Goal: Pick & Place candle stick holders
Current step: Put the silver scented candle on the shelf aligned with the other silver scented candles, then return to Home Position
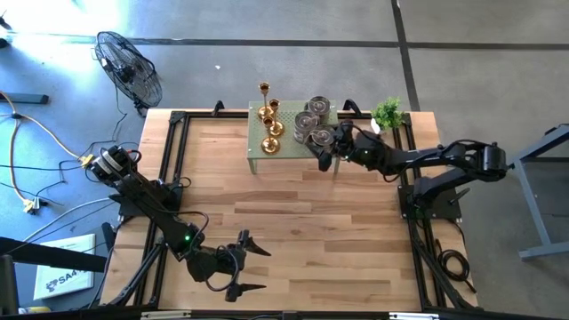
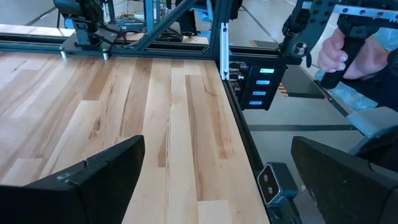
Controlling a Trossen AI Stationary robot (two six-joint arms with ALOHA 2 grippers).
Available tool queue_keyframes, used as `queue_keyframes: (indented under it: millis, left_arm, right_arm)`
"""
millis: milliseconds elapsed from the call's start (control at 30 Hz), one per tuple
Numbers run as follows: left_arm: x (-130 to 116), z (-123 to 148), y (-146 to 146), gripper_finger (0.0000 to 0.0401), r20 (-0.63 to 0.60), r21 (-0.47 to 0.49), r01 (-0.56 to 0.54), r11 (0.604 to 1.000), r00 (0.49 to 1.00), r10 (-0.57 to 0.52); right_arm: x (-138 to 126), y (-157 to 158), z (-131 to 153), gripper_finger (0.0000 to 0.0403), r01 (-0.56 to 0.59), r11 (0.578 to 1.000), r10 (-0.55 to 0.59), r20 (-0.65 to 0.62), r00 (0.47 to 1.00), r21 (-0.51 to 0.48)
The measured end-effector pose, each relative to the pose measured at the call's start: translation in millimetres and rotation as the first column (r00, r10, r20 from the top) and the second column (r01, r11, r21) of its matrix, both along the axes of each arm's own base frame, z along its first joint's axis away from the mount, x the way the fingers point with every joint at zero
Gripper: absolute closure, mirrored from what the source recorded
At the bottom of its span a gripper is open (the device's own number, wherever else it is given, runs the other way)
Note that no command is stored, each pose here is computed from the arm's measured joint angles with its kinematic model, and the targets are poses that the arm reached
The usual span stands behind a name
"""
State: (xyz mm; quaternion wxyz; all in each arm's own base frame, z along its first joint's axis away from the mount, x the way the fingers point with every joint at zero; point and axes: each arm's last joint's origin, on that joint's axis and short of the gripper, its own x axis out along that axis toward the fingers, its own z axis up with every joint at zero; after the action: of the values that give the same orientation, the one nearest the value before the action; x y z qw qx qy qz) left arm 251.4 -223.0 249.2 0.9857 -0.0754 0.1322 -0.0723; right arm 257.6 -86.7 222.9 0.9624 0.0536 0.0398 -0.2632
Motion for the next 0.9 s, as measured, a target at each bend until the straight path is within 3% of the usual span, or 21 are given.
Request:
queue_keyframes:
  millis: [600, 900]
  left_arm:
    - [0.1, 0.0, 0.1, 0.0002, 0.004, 0.025, 0.006, 1.000, 1.000, -0.006]
    - [0.0, -0.1, 0.0, 0.0002, 0.003, 0.023, 0.010, 1.000, 1.000, -0.010]
  right_arm:
    - [0.2, -0.1, 17.8, 0.0006, 0.008, 0.992, 0.009, 0.132, 0.991, -0.122]
    - [-0.8, 6.0, 35.1, 0.0006, -0.002, 0.978, 0.061, 0.278, 0.959, -0.207]
